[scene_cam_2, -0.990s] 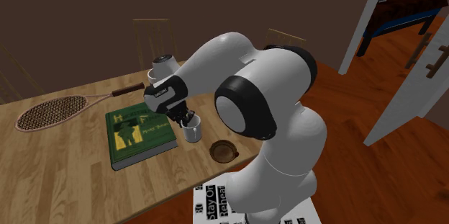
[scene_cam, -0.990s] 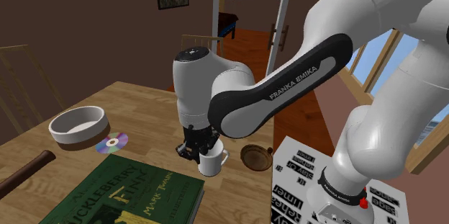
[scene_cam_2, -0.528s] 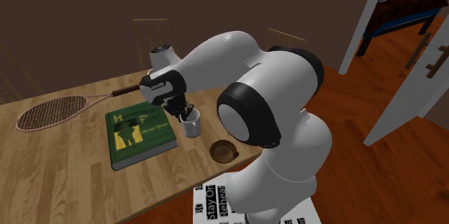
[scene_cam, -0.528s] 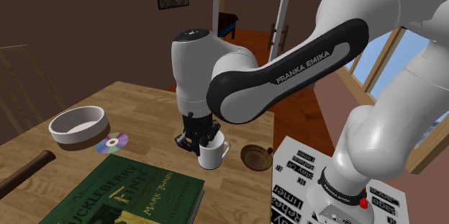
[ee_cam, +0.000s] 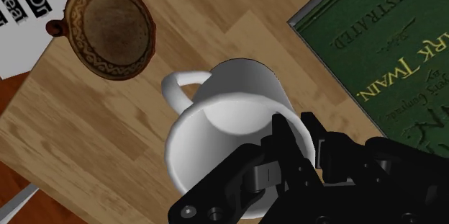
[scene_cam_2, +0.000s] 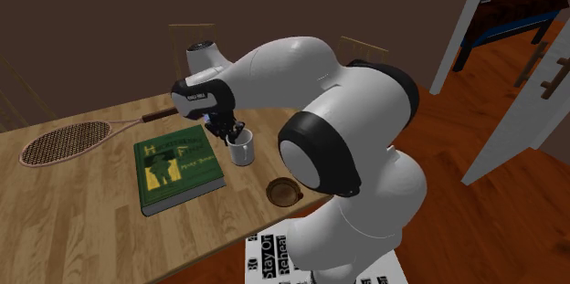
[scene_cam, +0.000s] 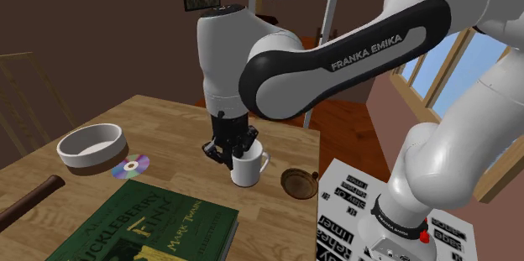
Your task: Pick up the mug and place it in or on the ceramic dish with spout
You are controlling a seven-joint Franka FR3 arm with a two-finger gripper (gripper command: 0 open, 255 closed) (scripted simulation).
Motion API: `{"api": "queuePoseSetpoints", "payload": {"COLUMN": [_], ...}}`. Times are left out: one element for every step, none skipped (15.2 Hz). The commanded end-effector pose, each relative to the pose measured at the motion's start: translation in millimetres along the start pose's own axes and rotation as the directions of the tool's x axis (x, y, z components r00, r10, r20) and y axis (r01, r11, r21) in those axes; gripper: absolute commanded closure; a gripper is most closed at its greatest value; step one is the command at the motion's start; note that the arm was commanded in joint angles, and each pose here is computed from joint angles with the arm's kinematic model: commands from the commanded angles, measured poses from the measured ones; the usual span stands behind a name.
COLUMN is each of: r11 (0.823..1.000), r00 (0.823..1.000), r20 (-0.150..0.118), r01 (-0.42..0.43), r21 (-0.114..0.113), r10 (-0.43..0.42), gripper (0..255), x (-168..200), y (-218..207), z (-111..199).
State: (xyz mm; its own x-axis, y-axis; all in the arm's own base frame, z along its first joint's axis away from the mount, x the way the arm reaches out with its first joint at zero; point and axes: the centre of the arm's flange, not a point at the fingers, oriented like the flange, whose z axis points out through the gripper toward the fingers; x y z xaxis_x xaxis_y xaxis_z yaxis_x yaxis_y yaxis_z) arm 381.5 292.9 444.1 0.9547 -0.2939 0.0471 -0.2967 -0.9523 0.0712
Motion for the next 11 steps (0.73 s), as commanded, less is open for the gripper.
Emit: {"api": "queuePoseSetpoints", "payload": {"r11": [1.000, 1.000, 1.000, 1.000, 1.000, 1.000, 1.000, 1.000, 1.000, 1.000, 1.000], "r00": [1.000, 1.000, 1.000, 1.000, 1.000, 1.000, 1.000, 1.000, 1.000, 1.000, 1.000], "r20": [0.000, 0.000, 0.000, 0.000, 0.000, 0.000, 0.000, 0.000, 0.000, 0.000, 0.000], "r01": [0.000, 0.000, 0.000, 0.000, 0.000, 0.000, 0.000, 0.000, 0.000, 0.000, 0.000], "r21": [0.000, 0.000, 0.000, 0.000, 0.000, 0.000, 0.000, 0.000, 0.000, 0.000, 0.000], "r10": [0.000, 0.000, 0.000, 0.000, 0.000, 0.000, 0.000, 0.000, 0.000, 0.000, 0.000], "gripper": [255, 255, 255, 255, 255, 255, 255, 255, 255, 255, 255], "x": [1, 1, 1, 1, 2, -4, -9, -14, -19, -24, -30], "y": [1, 2, 2, 2, 3, 15, 27, 39, 51, 63, 75], "z": [-11, -16, -21, -26, -32, -33, -35, -36, -38, -39, -40]}}
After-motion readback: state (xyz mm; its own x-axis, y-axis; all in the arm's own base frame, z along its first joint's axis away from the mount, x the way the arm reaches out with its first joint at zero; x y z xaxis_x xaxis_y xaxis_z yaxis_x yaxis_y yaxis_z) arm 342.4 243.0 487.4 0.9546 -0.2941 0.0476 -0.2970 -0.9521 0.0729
